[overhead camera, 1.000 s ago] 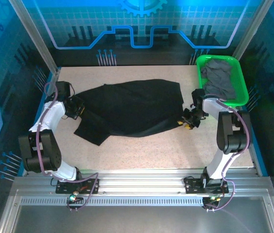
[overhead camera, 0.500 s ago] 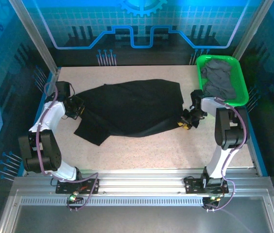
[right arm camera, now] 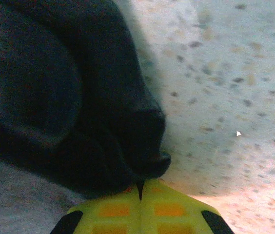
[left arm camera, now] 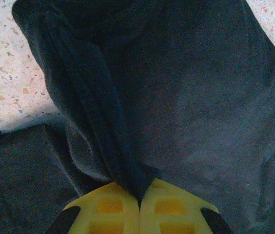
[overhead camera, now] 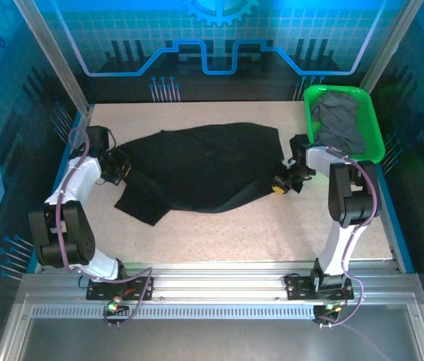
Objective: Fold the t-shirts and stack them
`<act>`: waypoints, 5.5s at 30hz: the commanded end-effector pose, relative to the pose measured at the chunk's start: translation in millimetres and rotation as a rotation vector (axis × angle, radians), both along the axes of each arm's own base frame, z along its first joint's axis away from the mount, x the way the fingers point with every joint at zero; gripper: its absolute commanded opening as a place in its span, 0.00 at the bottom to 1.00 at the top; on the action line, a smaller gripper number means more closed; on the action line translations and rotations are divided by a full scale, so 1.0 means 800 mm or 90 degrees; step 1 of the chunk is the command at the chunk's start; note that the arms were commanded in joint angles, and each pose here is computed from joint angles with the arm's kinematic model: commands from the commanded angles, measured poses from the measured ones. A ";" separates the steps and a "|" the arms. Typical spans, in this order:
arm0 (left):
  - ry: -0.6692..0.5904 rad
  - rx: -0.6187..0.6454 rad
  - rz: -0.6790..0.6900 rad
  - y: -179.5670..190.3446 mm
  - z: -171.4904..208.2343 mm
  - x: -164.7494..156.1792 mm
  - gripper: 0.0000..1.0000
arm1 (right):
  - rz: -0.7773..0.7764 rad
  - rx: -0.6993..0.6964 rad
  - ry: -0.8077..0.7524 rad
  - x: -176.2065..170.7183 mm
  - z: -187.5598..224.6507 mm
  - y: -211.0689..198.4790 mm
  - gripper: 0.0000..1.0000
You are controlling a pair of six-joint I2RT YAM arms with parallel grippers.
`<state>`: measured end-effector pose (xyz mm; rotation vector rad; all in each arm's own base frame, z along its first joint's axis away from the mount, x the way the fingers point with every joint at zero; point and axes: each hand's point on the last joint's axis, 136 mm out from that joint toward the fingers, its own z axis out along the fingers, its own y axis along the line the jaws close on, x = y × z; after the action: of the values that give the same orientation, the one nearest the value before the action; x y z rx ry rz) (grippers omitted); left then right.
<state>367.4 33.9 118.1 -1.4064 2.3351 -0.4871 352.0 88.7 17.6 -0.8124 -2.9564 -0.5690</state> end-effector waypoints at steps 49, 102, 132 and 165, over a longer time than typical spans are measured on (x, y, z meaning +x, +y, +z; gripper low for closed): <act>-0.717 -0.204 0.188 0.083 0.544 0.122 0.00 | -0.138 0.187 -0.904 0.165 0.669 -0.051 0.00; 0.294 0.000 0.072 -0.027 -0.065 -0.250 0.50 | 0.025 -0.053 -0.220 -0.064 0.133 0.030 0.56; 0.105 -0.142 -0.023 -0.062 -0.022 -0.090 0.48 | 0.039 -0.190 0.108 0.051 -0.009 -0.022 0.30; 0.416 -0.026 -0.202 -0.179 -0.151 -0.255 0.18 | 0.072 -0.061 -0.101 -0.058 0.124 0.012 0.57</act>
<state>147.9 -118.6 9.4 -1.4663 3.1513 -0.2466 316.6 107.7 113.7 -0.5726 -3.1812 -0.5281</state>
